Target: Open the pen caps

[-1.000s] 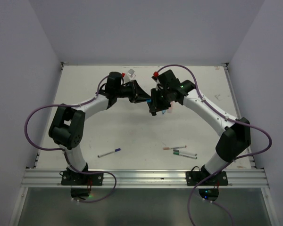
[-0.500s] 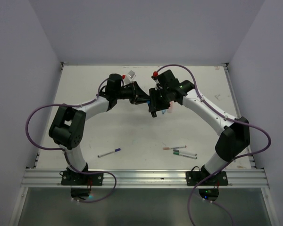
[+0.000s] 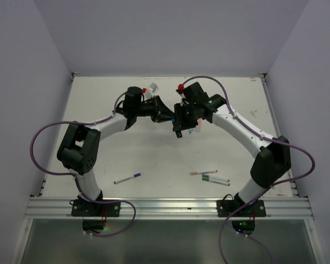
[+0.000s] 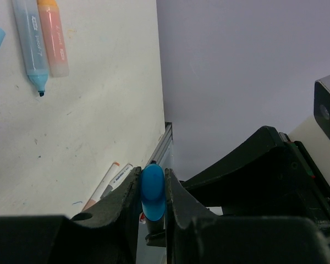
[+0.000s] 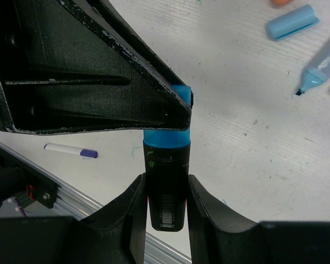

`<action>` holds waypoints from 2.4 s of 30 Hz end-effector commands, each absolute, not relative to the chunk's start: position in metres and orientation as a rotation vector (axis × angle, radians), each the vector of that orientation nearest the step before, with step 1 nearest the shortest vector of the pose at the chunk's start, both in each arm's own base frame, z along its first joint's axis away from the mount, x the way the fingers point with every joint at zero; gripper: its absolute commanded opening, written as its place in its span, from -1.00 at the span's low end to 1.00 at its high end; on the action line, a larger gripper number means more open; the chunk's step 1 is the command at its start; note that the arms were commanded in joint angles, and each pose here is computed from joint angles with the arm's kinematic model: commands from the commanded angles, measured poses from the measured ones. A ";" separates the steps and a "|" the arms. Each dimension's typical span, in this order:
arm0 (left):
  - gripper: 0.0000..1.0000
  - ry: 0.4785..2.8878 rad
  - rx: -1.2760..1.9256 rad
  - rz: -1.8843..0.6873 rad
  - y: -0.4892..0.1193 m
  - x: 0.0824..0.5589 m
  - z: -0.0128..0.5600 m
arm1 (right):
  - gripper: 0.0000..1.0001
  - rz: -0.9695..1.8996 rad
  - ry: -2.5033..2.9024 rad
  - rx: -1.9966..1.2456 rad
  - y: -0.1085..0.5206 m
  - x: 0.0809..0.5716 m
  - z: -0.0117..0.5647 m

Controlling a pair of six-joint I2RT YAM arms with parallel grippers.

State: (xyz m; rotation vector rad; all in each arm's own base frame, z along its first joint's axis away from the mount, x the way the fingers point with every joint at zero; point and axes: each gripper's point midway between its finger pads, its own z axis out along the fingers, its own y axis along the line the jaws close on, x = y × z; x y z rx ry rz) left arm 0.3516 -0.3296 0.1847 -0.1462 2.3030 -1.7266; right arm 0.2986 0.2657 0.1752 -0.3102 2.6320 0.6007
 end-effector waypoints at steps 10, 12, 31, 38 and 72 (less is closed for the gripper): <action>-0.56 2.263 -0.028 -1.718 -0.334 0.341 0.205 | -1.00 0.623 2.576 -0.281 0.270 0.305 0.188; -0.56 2.264 -0.022 -1.715 -0.335 0.340 0.206 | -1.00 0.623 2.575 -0.279 0.270 0.306 0.187; -0.48 2.281 -0.004 -1.714 -0.339 0.335 0.202 | -1.00 0.637 2.580 -0.265 0.271 0.304 0.186; -0.43 2.286 -0.016 -1.714 -0.339 0.336 0.200 | -1.00 0.635 2.587 -0.270 0.269 0.300 0.184; -1.00 2.141 -0.177 -1.535 -0.297 0.432 0.202 | -1.00 0.756 2.816 -0.336 0.260 0.206 0.139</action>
